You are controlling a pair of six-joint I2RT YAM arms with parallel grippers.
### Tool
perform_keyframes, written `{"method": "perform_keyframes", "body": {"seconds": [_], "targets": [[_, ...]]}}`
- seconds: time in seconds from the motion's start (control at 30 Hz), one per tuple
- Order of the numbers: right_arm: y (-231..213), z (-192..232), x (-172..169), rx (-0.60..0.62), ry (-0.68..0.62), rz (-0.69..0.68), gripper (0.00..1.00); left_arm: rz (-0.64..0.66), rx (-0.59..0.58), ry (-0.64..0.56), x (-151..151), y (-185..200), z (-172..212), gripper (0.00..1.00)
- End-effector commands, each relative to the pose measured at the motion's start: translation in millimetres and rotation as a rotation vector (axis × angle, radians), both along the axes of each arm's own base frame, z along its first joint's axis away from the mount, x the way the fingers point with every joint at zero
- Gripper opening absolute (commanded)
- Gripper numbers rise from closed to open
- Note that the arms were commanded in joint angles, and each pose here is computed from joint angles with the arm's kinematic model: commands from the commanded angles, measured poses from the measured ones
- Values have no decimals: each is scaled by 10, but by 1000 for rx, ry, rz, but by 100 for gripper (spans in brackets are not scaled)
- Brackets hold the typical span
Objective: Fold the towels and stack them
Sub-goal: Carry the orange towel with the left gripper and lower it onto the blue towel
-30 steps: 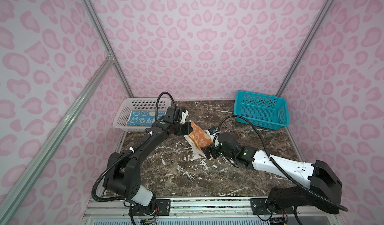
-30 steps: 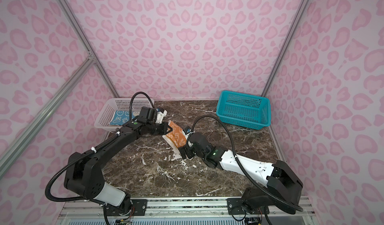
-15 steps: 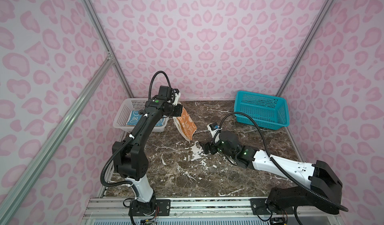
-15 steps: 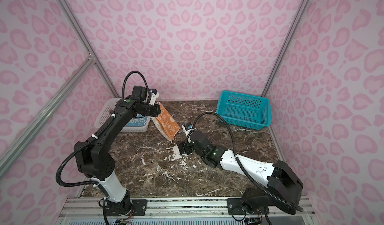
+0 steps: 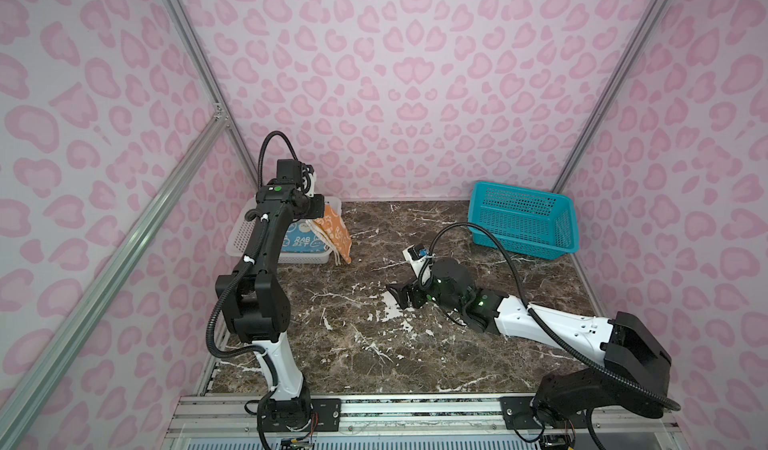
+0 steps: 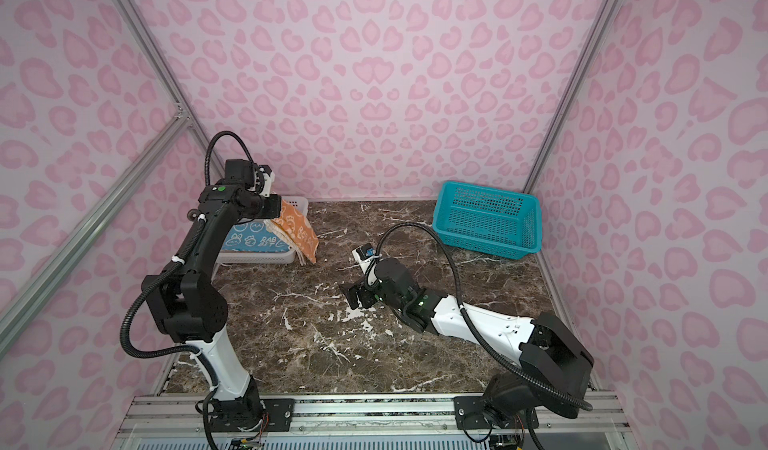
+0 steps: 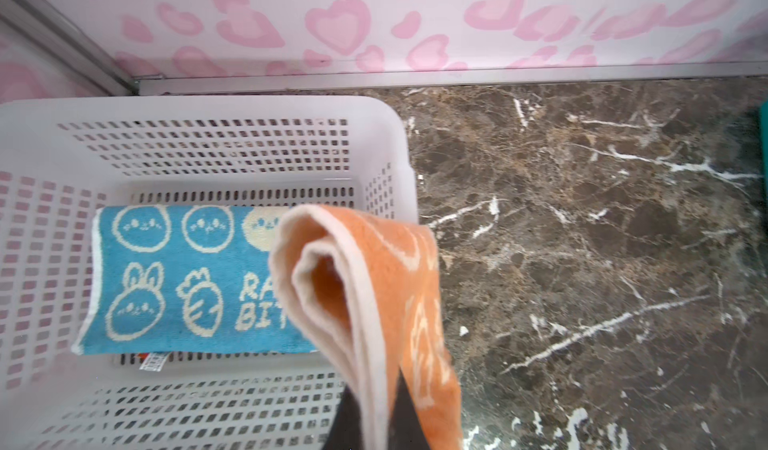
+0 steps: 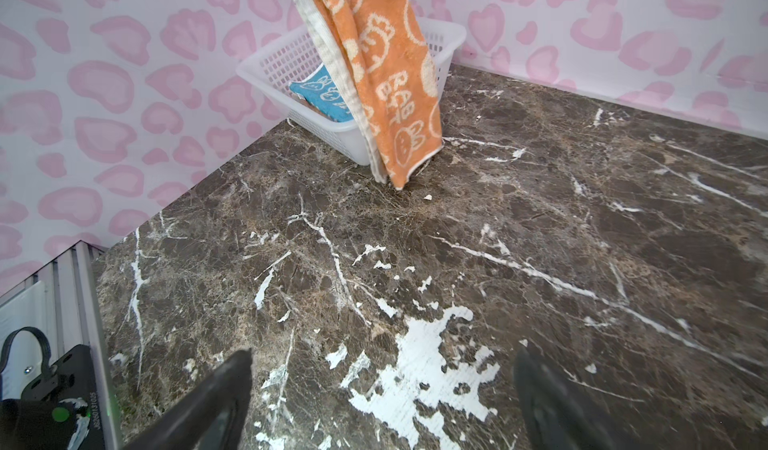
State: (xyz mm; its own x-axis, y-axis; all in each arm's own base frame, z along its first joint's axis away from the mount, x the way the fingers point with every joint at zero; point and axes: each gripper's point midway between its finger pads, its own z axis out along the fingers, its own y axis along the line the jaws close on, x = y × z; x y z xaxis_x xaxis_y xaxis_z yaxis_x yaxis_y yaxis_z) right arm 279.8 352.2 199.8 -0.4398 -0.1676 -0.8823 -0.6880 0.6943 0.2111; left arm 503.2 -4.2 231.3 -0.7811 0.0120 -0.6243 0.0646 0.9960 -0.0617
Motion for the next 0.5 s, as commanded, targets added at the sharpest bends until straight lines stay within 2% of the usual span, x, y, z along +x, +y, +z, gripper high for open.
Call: {"method": "perform_keyframes", "body": {"seconds": [0.0, 0.17, 0.47], "targets": [[12, 25, 21, -5, -21, 9, 98, 31, 24, -7, 62, 224, -13, 3], [-25, 0, 52, -13, -16, 2, 98, 88, 61, 17, 113, 597, -176, 3], [-43, -24, 96, -23, -7, -2, 98, 140, 97, 103, 56, 999, -554, 3]]}}
